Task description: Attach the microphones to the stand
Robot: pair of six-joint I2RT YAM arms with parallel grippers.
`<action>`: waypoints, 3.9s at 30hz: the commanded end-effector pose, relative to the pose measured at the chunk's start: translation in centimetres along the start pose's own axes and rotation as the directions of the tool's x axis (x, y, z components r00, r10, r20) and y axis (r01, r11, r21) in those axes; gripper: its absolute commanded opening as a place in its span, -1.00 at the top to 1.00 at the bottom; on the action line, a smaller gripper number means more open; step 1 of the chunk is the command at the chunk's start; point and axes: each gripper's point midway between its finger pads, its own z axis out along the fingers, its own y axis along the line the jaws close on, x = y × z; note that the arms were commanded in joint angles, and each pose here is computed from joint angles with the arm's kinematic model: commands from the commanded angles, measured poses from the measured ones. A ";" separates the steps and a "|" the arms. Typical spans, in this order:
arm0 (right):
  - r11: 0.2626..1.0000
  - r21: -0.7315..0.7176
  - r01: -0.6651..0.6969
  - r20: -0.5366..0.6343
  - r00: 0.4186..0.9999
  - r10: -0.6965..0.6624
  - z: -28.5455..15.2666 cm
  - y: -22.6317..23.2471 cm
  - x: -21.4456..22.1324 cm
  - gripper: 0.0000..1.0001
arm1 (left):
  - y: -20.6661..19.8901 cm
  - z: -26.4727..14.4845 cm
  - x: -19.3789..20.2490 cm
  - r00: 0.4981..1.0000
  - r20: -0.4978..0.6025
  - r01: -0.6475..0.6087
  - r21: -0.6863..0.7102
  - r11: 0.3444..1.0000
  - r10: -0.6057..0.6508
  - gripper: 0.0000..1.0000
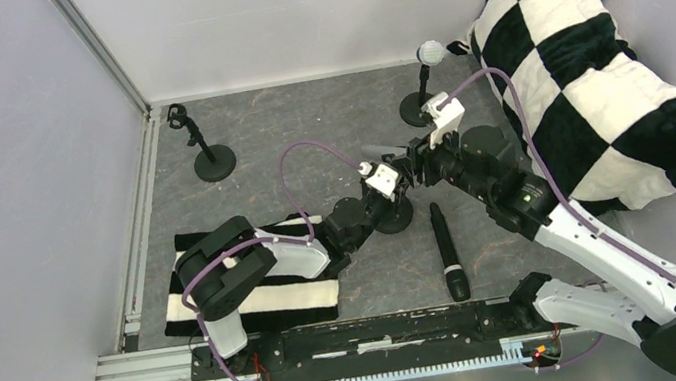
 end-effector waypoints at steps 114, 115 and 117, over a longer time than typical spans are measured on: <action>0.984 0.158 0.081 0.243 0.963 -0.119 -9.7 -3.9 1.2 -0.52 | 47.0 -18.1 3.8 0.985 0.004 0.049 -0.965 0.256 -0.172 -1.00; 0.984 0.157 0.085 0.242 0.963 -0.122 -9.6 -3.9 1.3 -0.53 | 47.5 -17.7 3.9 0.986 -0.002 0.042 -0.964 0.262 -0.165 -1.00; 0.983 0.157 0.090 0.234 0.964 -0.126 -9.5 -3.9 1.5 -0.53 | 48.4 -16.9 3.9 0.988 -0.021 0.023 -0.961 0.276 -0.156 -1.00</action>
